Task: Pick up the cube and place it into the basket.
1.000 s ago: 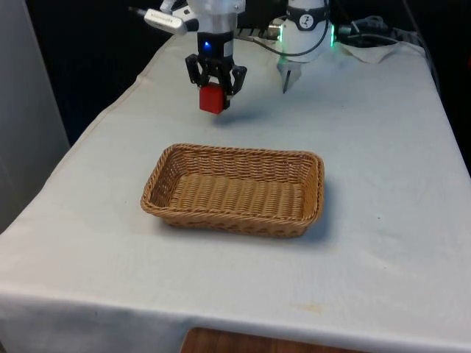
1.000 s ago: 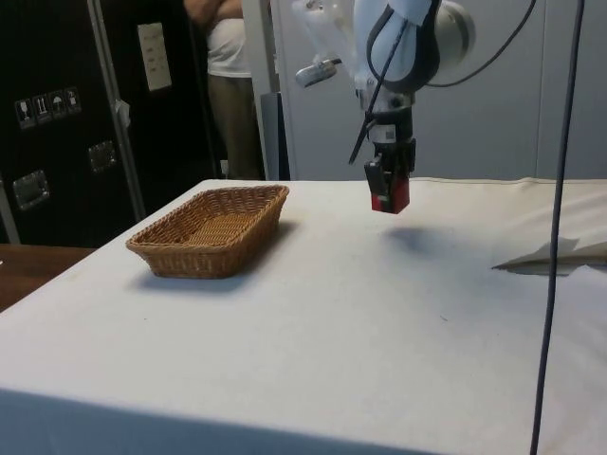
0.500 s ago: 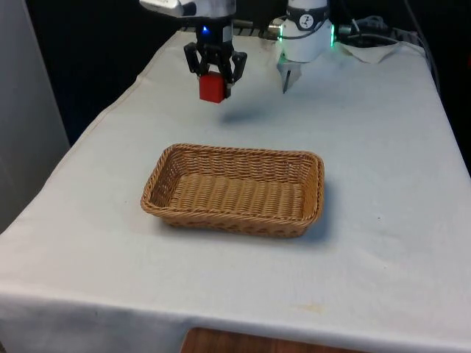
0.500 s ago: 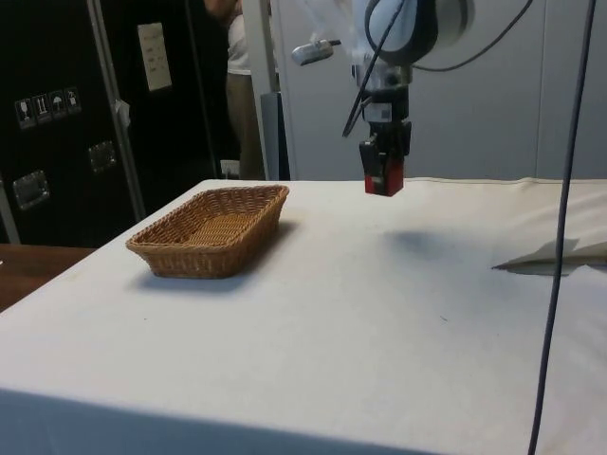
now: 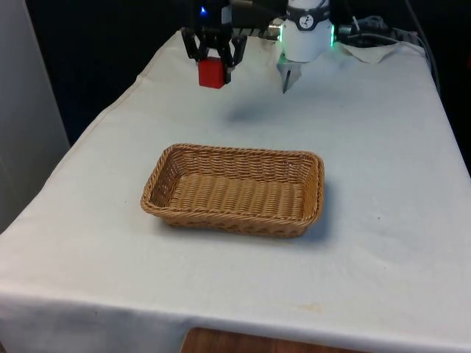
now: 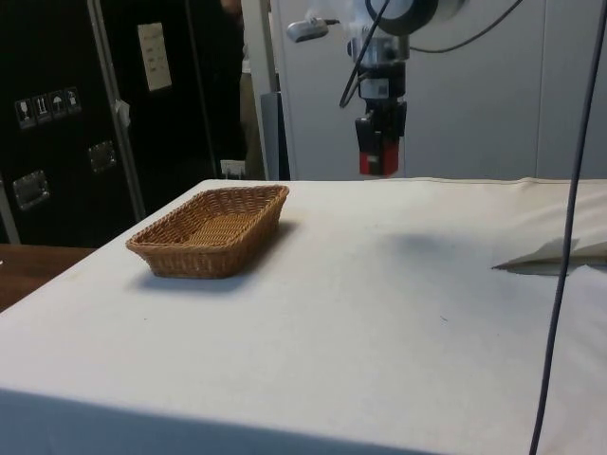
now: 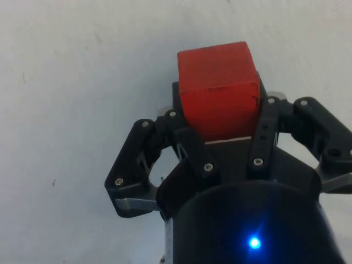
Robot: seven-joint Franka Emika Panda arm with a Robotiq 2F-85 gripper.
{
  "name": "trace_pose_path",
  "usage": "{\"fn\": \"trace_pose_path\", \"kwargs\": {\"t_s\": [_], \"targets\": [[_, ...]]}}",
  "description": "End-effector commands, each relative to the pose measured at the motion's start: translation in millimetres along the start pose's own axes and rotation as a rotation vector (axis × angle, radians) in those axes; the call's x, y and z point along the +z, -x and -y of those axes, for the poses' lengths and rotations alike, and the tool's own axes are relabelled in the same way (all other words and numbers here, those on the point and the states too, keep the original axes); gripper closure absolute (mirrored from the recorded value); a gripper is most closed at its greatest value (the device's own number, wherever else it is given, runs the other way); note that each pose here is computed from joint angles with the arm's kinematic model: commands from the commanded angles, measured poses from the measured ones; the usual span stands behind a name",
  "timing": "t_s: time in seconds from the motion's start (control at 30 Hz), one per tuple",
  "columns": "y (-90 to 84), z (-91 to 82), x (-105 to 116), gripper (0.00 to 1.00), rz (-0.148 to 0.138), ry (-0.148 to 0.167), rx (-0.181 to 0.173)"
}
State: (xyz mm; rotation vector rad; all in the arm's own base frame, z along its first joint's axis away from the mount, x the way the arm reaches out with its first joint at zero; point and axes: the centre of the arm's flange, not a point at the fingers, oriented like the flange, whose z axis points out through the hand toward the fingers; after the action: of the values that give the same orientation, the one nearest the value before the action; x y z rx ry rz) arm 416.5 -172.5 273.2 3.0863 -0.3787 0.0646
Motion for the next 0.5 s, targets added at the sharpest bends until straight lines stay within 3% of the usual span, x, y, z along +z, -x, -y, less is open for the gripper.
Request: {"fn": "trace_pose_path", "kwargs": {"t_s": [0.0,0.47], "targets": [[-0.3,-1.4,-4.2,1.0,0.006,0.005,-0.004],[-5.0,-1.8,-39.4,1.0,0.003,-0.014,-0.03]]}}
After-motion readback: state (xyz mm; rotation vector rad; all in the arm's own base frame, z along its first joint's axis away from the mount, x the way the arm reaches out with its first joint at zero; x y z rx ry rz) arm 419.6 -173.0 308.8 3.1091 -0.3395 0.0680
